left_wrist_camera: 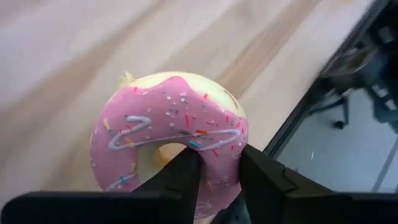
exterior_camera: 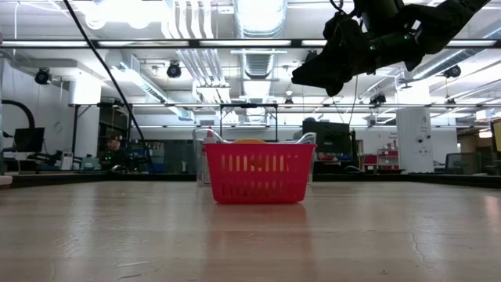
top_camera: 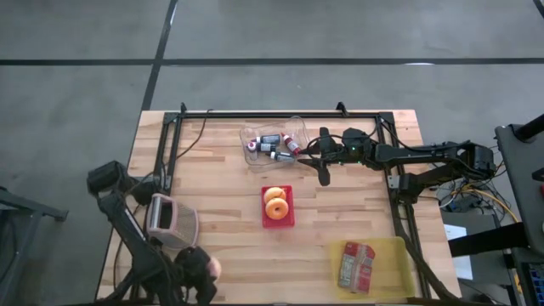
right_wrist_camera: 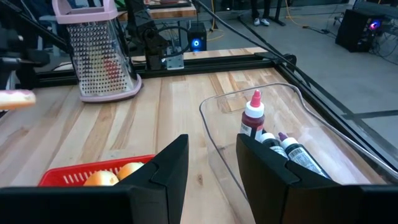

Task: Pick & Place Food Item
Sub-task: Put the pink donut into the red bin

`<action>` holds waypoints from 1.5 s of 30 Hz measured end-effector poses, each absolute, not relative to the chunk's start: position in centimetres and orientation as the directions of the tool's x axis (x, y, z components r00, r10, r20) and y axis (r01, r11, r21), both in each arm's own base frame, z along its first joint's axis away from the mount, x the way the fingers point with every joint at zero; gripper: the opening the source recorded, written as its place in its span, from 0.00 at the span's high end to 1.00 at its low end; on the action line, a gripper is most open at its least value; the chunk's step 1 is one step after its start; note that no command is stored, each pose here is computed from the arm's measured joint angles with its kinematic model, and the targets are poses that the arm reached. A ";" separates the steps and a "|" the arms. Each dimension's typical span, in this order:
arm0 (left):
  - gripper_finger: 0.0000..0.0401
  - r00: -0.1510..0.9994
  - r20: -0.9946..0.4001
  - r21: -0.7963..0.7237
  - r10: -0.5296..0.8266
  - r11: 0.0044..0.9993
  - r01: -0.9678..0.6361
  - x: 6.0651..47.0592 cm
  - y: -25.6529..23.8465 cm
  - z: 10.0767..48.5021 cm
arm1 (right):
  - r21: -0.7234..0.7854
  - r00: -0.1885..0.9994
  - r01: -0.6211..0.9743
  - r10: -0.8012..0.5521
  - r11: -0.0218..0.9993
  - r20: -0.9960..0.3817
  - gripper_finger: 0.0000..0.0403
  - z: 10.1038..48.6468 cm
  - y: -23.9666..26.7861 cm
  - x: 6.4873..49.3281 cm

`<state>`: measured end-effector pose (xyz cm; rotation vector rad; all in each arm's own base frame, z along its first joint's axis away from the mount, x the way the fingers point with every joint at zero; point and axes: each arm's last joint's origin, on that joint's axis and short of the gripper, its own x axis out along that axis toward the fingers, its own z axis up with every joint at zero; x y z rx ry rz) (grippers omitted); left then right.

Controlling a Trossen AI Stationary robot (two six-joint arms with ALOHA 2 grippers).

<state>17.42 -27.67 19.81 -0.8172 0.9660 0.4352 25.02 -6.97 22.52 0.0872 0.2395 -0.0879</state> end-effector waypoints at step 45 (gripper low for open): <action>0.74 0.630 -0.766 -0.057 0.129 0.962 -0.266 34.1 -10.0 25.2 | 0.076 0.968 0.097 -0.076 0.992 -0.240 0.68 22.5 -7.0 25.0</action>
